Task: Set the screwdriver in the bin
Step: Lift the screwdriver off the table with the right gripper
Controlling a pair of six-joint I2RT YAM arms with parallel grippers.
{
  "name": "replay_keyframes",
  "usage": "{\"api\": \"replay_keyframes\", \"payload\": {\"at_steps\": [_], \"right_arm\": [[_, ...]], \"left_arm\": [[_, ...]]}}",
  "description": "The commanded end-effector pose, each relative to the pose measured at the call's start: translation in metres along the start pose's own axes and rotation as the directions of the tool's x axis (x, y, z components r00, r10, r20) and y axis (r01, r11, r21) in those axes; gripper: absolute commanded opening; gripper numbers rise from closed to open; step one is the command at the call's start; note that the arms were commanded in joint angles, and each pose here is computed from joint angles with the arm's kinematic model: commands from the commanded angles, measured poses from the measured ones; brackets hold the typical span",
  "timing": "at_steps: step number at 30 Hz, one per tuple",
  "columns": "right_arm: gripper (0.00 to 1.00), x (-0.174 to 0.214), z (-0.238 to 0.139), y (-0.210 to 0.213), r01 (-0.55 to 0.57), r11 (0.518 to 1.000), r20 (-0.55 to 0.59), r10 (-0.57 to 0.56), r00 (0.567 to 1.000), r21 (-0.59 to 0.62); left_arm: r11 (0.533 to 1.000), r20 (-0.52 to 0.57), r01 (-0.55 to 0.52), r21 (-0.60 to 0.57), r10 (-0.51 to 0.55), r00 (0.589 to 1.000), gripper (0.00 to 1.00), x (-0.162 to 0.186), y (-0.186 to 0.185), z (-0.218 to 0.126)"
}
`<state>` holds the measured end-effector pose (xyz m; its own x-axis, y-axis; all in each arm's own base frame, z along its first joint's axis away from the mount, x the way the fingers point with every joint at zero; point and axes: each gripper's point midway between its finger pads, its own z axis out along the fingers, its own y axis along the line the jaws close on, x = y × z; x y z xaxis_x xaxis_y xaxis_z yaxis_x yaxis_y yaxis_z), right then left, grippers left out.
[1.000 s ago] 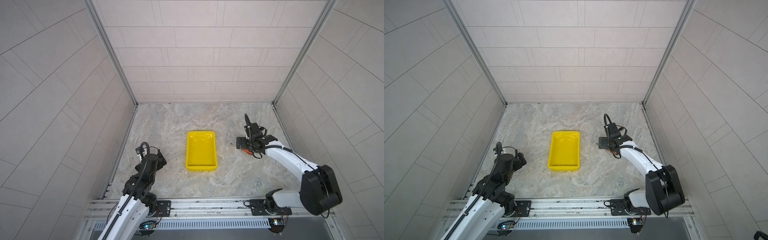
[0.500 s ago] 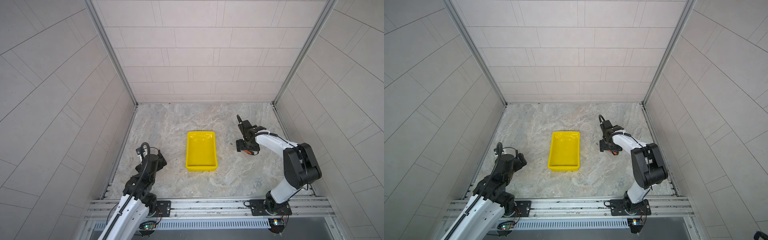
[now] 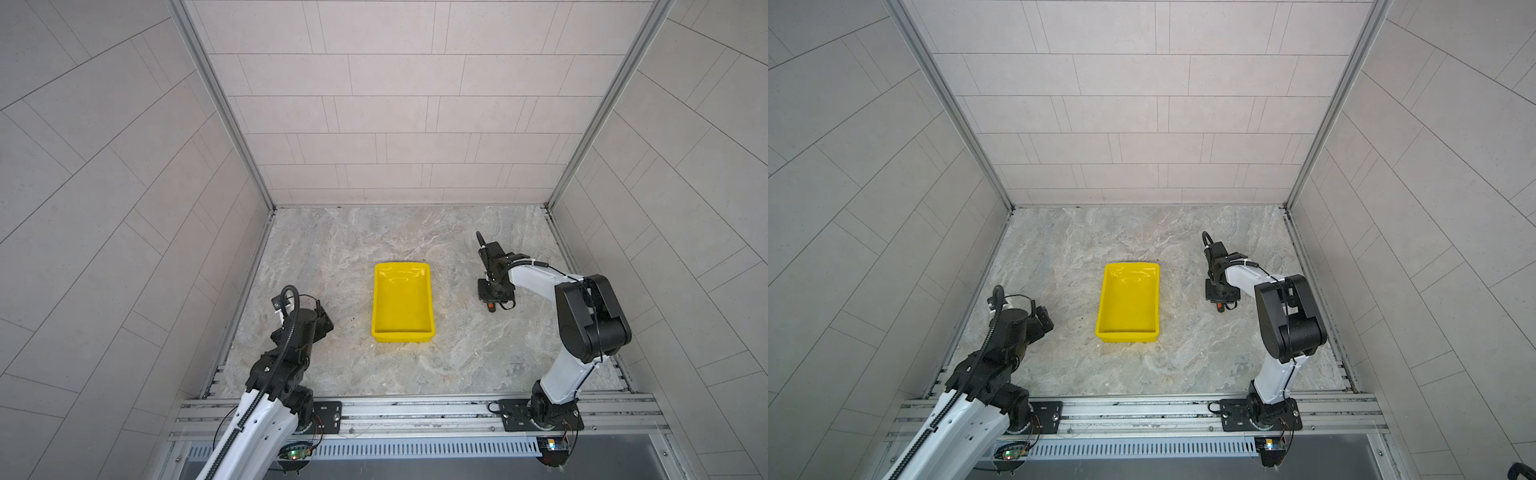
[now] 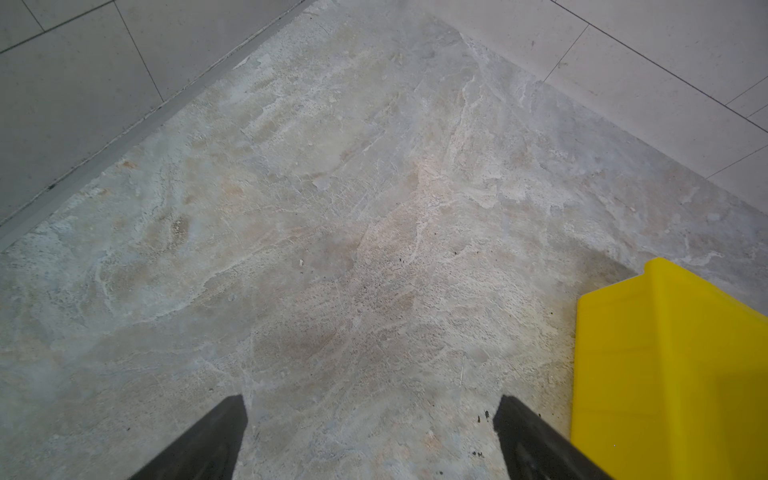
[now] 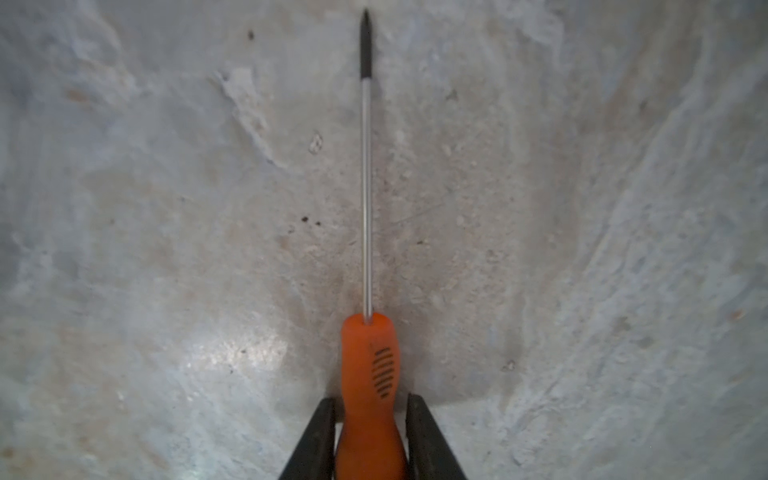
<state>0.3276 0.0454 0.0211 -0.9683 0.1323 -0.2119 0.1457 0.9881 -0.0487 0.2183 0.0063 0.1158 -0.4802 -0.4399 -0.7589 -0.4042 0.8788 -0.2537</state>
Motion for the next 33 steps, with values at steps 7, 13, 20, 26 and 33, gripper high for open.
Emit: {"api": "replay_keyframes", "payload": {"at_steps": [7,13,20,26,33], "right_arm": [[0.08,0.055,-0.001,-0.017,-0.082,0.997,-0.013,0.082,0.997,0.001],[0.0,0.05,-0.018,-0.021,-0.094,0.996,0.048,0.094,0.994,-0.003],[0.0,0.057,-0.02,-0.016,-0.102,0.994,0.023,0.102,0.994,-0.034],[0.0,0.056,-0.036,0.0,-0.144,0.981,0.042,0.15,0.988,-0.127],[0.0,0.056,-0.067,0.047,-0.184,0.927,0.094,0.226,0.97,-0.327]], "left_arm": [[1.0,0.008,0.01,-0.005,-0.01,1.0,1.0,0.001,0.002,0.002],[1.0,0.007,0.011,-0.009,-0.011,1.0,1.0,0.001,0.003,0.002],[1.0,0.016,0.018,-0.012,-0.018,1.0,1.0,0.0,0.005,0.001],[1.0,0.017,0.021,-0.01,-0.021,1.0,1.0,0.001,0.005,0.001],[0.999,0.017,0.035,-0.014,-0.035,0.999,1.0,0.003,0.006,0.003]]}}
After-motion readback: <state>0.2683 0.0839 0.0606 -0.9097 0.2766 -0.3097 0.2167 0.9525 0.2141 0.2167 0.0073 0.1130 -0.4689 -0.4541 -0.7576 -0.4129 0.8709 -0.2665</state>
